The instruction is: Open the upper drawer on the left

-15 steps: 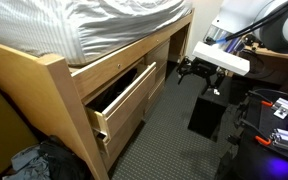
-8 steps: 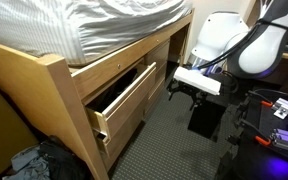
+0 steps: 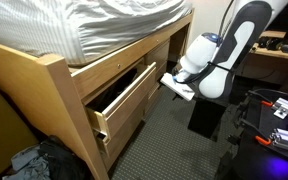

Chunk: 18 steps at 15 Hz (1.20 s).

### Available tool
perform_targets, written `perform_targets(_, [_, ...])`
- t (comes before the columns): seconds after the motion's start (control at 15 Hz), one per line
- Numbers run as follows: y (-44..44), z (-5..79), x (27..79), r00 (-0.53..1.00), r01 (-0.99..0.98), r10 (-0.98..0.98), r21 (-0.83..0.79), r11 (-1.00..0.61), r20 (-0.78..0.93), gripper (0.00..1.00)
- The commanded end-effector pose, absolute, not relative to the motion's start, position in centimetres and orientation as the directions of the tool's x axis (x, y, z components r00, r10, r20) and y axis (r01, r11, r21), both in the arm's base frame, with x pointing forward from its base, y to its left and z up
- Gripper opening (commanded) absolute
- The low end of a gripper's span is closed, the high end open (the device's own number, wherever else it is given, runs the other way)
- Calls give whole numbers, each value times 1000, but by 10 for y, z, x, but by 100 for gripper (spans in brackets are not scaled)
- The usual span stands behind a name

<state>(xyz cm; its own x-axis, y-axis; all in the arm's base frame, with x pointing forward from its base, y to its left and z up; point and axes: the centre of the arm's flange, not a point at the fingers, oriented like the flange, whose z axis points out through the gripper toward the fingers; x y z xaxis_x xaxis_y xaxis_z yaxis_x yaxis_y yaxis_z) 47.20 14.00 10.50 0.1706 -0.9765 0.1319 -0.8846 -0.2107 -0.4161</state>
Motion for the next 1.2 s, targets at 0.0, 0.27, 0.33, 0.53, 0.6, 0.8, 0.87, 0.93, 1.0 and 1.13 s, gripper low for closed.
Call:
perform_targets(0.0, [146, 102, 471, 139, -885, -981, -427, -184, 135, 100])
perform_targets(0.27, [165, 106, 474, 116, -881, -987, -448, -154, 111, 100])
perform_targets(0.33, [163, 106, 475, 113, -881, -987, -449, -151, 111, 100])
perform_targets(0.53, [179, 103, 488, 205, -825, -973, -517, -228, 101, 100])
perform_targets(0.6, [189, 107, 494, 256, -791, -961, -548, -273, 110, 100])
perform_targets(0.8, [218, 127, 513, 391, -704, -915, -607, -367, 99, 100])
perform_targets(0.87, [226, 132, 517, 435, -674, -897, -630, -386, 85, 100])
perform_targets(0.93, [231, 135, 524, 465, -659, -884, -646, -385, 52, 100])
perform_targets(1.0, [256, 163, 539, 396, -706, -914, -605, -368, 94, 100])
perform_targets(1.13, [268, 176, 552, 428, -679, -901, -635, -368, 65, 100])
